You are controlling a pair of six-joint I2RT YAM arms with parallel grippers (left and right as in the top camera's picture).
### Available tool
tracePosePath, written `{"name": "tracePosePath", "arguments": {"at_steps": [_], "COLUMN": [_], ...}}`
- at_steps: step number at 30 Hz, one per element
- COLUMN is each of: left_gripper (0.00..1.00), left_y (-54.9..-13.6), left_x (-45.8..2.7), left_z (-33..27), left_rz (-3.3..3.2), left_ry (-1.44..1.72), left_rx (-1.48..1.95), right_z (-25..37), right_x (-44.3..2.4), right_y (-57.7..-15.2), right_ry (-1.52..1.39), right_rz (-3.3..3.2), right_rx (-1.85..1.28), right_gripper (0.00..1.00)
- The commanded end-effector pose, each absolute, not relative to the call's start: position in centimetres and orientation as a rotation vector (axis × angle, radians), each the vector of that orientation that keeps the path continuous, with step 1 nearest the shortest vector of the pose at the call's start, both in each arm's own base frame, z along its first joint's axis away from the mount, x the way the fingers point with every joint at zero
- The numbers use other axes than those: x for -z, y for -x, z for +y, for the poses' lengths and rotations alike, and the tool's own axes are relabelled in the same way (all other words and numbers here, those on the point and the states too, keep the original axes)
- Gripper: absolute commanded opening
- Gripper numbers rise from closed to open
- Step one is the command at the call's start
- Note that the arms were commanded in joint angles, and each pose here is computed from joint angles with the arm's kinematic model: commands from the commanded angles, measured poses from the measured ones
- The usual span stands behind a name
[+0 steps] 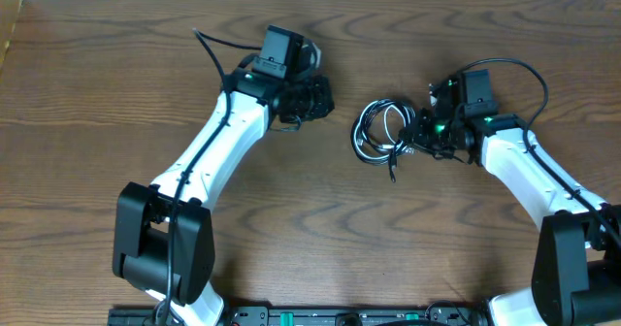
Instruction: Untangle cables
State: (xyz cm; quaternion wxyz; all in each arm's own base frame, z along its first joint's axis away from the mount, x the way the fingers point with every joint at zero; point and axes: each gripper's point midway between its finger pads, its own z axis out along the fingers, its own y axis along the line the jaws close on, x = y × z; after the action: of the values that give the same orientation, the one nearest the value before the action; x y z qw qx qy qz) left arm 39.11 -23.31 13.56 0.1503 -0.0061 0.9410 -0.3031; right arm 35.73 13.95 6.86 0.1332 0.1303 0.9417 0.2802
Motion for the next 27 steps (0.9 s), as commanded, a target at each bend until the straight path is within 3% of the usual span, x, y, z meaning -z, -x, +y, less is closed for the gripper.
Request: {"name": "tracePosePath", "arguments": {"at_steps": [1, 13, 27], "left_gripper": [0.07, 0.07, 0.07], "left_y": [-38.3, -37.6, -37.9], "left_x": [-13.9, -8.9, -7.4], "left_z": [-25.6, -29.2, -27.9], "left_rz": [2.695, 2.806, 2.824], "left_ry": [-0.048, 0.042, 0.101], "left_rx": [0.921, 0.941, 0.771], "right_z": [14.0, 14.5, 16.9], "right_x": [-6.6, -6.4, -6.3], "right_y": [-35.7, -34.9, -34.1], "right_ry": [-0.373, -0.399, -0.363], "right_rz": [2.738, 2.771, 2.785], "right_rx": [-0.764, -0.768, -0.756], "right_gripper": [0.01, 0.01, 0.01]}}
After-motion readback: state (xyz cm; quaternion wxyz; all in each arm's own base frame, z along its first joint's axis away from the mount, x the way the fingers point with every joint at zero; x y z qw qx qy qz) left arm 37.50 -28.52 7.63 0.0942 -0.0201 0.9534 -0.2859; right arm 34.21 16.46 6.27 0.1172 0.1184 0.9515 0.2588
